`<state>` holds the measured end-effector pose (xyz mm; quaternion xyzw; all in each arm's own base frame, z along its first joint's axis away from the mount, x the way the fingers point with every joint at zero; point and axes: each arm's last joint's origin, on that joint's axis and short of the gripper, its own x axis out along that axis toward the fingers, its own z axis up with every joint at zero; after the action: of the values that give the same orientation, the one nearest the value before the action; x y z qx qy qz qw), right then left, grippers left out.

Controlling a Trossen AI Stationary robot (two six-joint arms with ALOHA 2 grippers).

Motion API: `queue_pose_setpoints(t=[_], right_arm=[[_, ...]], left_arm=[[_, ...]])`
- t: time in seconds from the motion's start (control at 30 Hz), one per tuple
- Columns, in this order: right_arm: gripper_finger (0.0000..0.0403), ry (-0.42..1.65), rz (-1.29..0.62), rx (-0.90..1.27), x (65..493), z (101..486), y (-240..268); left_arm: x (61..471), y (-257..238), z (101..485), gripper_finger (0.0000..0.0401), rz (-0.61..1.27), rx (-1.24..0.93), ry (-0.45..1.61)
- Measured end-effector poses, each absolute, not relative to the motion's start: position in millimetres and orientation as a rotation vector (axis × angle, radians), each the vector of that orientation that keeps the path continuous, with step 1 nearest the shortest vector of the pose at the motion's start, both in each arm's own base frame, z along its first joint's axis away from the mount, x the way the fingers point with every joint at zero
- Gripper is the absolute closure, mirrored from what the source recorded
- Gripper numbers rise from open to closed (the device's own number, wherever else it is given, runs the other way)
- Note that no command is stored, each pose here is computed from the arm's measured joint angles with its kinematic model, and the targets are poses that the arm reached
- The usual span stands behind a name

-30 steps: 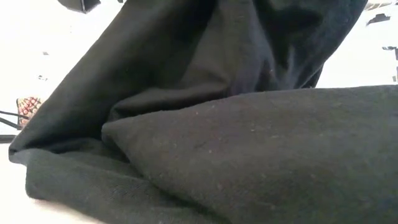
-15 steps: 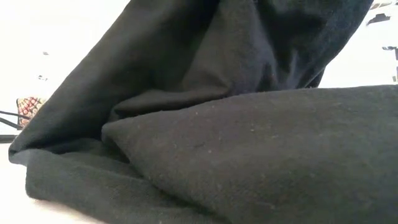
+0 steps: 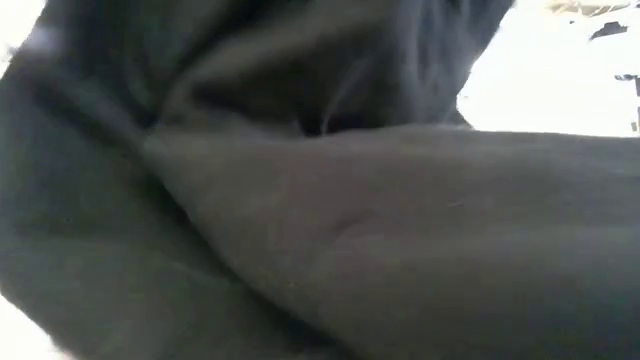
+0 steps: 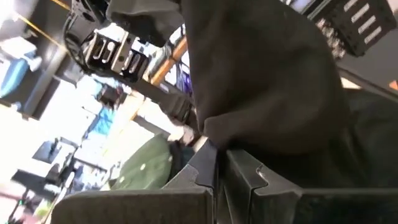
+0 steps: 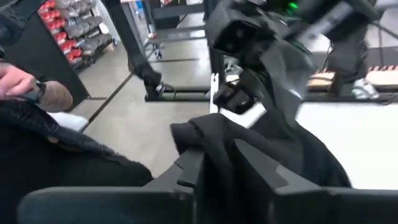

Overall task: Fold laundry
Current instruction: Fold the black shirt

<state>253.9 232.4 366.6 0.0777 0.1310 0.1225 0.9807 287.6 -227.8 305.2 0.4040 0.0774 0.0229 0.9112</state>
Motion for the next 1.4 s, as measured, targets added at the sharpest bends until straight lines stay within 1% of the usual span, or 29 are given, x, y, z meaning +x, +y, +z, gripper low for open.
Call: queue_pose_setpoints(t=[0.17,0.3,0.4,0.5,0.6,0.7,0.83,0.93,1.13,1.3,1.4], right_arm=[[0.0244,0.228,0.242,0.166,231.9,396.0,205.3],[0.0208,0.264,0.235,0.156,208.5,410.1,183.0],[0.0192,0.348,0.214,0.192,195.1,408.5,173.4],[0.0188,0.465,0.162,0.233,189.6,395.0,171.3],[0.0187,0.544,0.068,0.232,197.5,363.1,178.6],[0.0187,0.600,-0.030,0.188,214.8,313.2,186.0],[0.0187,0.571,-0.097,0.227,247.5,245.4,183.9],[0.0187,0.503,-0.127,0.249,275.9,205.6,172.1],[0.0187,0.328,-0.206,0.235,331.1,163.4,134.6],[0.0187,0.389,-0.249,0.326,351.7,125.5,101.6],[0.0187,0.445,-0.164,0.442,356.8,108.7,96.5]], left_arm=[[259.5,-208.7,372.1,0.0401,0.102,0.772,0.225],[228.9,-179.8,423.1,0.0401,0.137,0.617,0.216],[205.4,-158.1,446.7,0.0401,0.151,0.483,0.204],[185.1,-139.3,458.6,0.0401,0.163,0.353,0.190],[171.5,-126.8,459.5,0.0401,0.175,0.262,0.199],[168.8,-124.2,451.7,0.0401,0.180,0.234,0.230],[172.7,-127.7,446.5,0.0401,0.184,0.236,0.252],[176.0,-130.8,444.4,0.0401,0.183,0.243,0.257],[177.4,-132.1,443.3,0.0401,0.185,0.220,0.258],[177.5,-132.2,443.2,0.0401,0.188,0.200,0.257],[177.5,-132.2,443.1,0.0401,0.188,0.196,0.257]])
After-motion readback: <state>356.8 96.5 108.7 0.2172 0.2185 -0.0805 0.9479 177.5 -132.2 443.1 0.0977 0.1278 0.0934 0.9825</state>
